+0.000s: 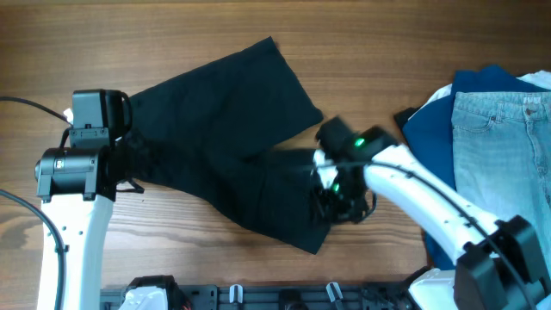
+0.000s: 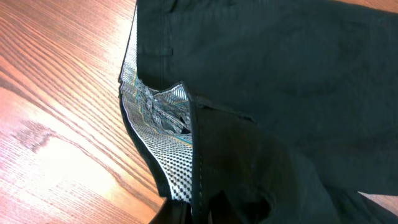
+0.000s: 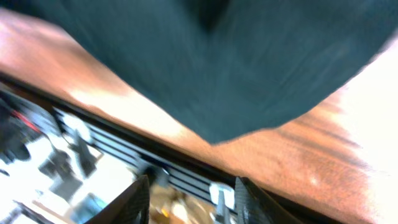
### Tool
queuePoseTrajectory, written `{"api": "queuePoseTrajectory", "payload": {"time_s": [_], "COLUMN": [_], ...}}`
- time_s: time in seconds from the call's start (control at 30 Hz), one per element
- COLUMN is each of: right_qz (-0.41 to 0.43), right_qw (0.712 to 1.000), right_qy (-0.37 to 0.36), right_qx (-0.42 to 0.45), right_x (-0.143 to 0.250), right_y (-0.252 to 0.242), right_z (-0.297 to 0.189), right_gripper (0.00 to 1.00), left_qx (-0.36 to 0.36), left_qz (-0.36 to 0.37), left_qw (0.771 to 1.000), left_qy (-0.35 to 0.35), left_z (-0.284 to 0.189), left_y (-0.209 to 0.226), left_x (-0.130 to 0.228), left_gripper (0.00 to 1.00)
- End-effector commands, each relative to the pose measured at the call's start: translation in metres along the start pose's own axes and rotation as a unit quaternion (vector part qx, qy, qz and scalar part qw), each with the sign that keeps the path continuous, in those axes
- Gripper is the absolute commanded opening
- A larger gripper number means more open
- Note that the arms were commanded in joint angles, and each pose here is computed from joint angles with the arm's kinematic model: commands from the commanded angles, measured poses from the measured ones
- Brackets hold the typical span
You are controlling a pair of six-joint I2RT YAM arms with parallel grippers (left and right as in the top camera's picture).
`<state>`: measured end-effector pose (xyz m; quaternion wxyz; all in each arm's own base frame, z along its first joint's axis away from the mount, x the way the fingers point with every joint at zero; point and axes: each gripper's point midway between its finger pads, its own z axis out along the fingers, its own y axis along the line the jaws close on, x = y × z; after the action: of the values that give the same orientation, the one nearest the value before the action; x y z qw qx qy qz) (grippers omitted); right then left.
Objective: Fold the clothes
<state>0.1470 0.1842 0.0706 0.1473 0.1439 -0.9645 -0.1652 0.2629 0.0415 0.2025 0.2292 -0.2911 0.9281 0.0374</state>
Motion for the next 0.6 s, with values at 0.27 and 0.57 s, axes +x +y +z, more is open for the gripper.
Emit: {"api": "queuePoseTrajectory", "payload": {"time_s": [0.27,0.57], "right_qz": [-0.074,-0.018], "right_qw": [0.991,0.992], "right_qy": [-0.029,0.014], "right_qx": [0.111,0.124], "right_x": [-0.023,-0.013], "right_y": [-0.018,-0.03], "right_z": [0.068,0.084], "right_gripper": [0.79,0.54], "left_qx": [0.0,0.009], "left_qz": [0.004,0.004], "left_qw": [1.0,1.0], "left_qy": [-0.018,-0.017], "left_z": [-0.003,-0.003], "left_y": [-0.002,-0.005], "left_x": [-0.009,-0.009], "left_gripper": [0.05,0.05]}}
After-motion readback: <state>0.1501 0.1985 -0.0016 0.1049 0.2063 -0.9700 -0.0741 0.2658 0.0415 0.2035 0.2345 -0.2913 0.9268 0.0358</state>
